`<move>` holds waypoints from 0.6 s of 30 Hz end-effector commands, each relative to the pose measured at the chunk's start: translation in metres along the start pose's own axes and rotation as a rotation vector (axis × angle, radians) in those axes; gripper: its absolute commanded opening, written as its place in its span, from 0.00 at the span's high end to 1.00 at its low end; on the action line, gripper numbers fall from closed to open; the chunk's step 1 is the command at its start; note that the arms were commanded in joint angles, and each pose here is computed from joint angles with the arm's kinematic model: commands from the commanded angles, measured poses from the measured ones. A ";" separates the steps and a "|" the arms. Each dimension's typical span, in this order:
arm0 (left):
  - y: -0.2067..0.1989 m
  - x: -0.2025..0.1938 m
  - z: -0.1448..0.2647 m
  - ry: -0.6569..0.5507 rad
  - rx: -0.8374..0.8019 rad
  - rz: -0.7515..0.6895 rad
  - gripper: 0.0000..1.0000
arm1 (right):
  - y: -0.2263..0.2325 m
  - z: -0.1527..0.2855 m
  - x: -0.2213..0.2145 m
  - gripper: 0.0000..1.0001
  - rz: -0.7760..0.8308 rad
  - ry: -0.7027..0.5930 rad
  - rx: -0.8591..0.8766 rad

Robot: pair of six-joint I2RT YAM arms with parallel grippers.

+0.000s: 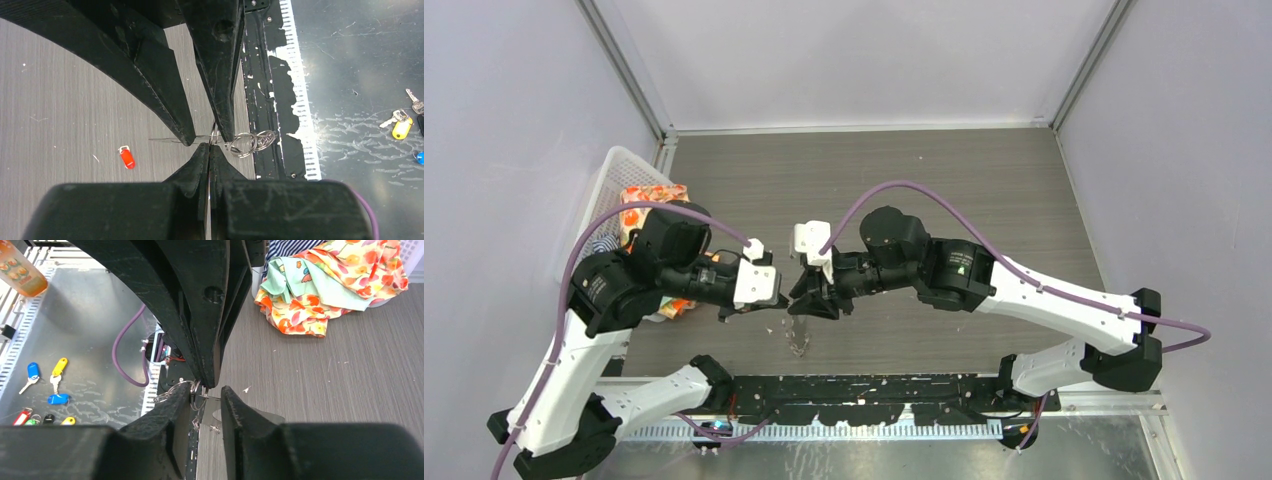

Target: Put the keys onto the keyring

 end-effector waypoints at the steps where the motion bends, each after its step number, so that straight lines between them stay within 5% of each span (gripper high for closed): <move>1: 0.005 0.018 0.006 -0.060 0.036 -0.038 1.00 | -0.002 0.007 0.014 0.68 0.029 -0.036 -0.016; 6: 0.003 0.019 0.007 -0.069 0.032 -0.039 1.00 | -0.005 0.009 0.020 0.98 0.044 -0.078 -0.043; 11: -0.002 0.020 0.007 -0.090 0.016 -0.024 0.99 | -0.002 0.019 0.028 0.99 0.082 -0.171 -0.056; 14: -0.008 0.018 0.009 -0.093 0.016 0.001 0.72 | 0.005 0.028 0.035 0.99 0.114 -0.250 -0.039; 18: -0.012 0.004 0.009 -0.045 0.021 0.011 0.69 | 0.014 0.034 0.039 0.99 0.121 -0.315 0.009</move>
Point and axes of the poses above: each gripper's point midway between its finger pads, its own z axis back along the fingers, its own y axis along the line the jaws close on, x = y × z, the point moved 4 cm from there along z, back along the fingers, and after that the axes turned 1 degree about z, right-handed, at the moved point
